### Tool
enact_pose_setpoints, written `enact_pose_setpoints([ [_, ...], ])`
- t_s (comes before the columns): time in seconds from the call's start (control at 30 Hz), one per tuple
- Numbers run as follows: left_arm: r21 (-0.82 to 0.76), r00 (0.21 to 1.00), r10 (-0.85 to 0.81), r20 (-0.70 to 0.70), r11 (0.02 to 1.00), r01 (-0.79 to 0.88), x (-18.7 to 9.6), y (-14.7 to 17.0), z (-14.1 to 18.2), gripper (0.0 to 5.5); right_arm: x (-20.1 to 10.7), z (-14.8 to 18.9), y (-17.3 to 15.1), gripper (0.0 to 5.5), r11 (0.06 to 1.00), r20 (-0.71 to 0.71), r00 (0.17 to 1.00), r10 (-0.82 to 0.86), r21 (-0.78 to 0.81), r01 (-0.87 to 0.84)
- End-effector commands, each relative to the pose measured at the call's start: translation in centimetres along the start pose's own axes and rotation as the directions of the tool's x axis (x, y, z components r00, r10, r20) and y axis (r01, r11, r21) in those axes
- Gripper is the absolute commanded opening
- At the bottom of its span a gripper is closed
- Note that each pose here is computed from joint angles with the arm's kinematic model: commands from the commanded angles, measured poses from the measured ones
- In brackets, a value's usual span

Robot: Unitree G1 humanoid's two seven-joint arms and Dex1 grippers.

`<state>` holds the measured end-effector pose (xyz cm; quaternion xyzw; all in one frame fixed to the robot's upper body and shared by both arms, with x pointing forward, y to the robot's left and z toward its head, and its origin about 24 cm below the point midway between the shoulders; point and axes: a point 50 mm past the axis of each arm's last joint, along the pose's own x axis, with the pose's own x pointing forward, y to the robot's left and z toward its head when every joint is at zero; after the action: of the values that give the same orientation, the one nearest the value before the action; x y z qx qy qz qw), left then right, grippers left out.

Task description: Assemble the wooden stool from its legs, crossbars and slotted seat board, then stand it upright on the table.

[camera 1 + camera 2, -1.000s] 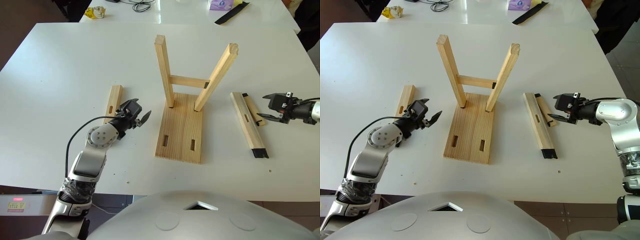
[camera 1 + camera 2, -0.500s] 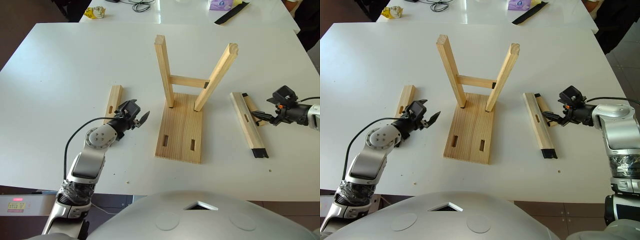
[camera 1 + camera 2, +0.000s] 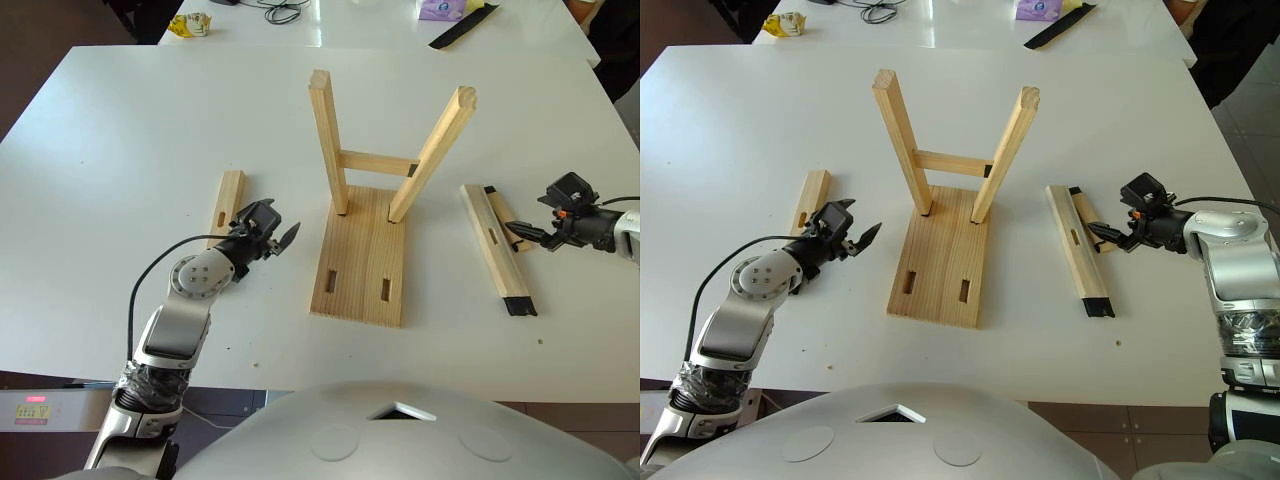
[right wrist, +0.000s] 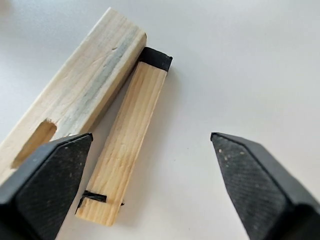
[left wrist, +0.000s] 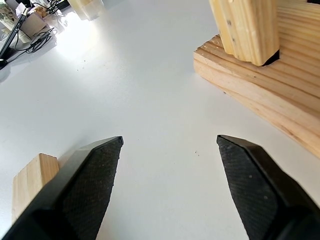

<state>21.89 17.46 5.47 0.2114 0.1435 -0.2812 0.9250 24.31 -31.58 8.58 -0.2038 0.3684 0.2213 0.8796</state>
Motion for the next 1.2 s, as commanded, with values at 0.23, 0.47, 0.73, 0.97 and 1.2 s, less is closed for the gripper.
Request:
enact_pose_setpoints([
  [0.23, 0.004, 1.000, -0.011, -0.005, 1.000, 0.011, 0.1, -0.1, 0.1, 3.48, 1.2, -0.9, 1.3, 4.37, 0.999, -0.032, 0.999, 0.036, -0.037, -0.038],
  [0.47, 0.007, 1.000, -0.026, -0.011, 1.000, 0.026, -0.1, -0.2, 0.1, 3.48, 1.4, -3.0, 1.7, 4.37, 1.000, -0.087, 0.996, 0.020, 0.007, -0.020],
  [0.73, 0.003, 1.000, -0.028, -0.013, 1.000, 0.028, -0.2, -0.4, 0.1, 3.48, 1.4, -4.1, 1.8, 3.95, 1.000, -0.129, 0.992, 0.012, 0.016, -0.011],
  [0.97, -0.001, 1.000, -0.025, -0.014, 1.000, 0.025, -0.2, -0.5, 0.1, 3.48, 1.4, -4.1, 1.9, 2.91, 1.000, -0.137, 0.991, 0.016, -0.008, -0.018],
  [1.2, -0.008, 1.000, -0.017, -0.009, 1.000, 0.017, -0.1, -0.4, 0.2, 3.48, 1.8, -2.9, 1.5, 1.89, 1.000, -0.058, 0.998, -0.014, -0.019, 0.013],
])
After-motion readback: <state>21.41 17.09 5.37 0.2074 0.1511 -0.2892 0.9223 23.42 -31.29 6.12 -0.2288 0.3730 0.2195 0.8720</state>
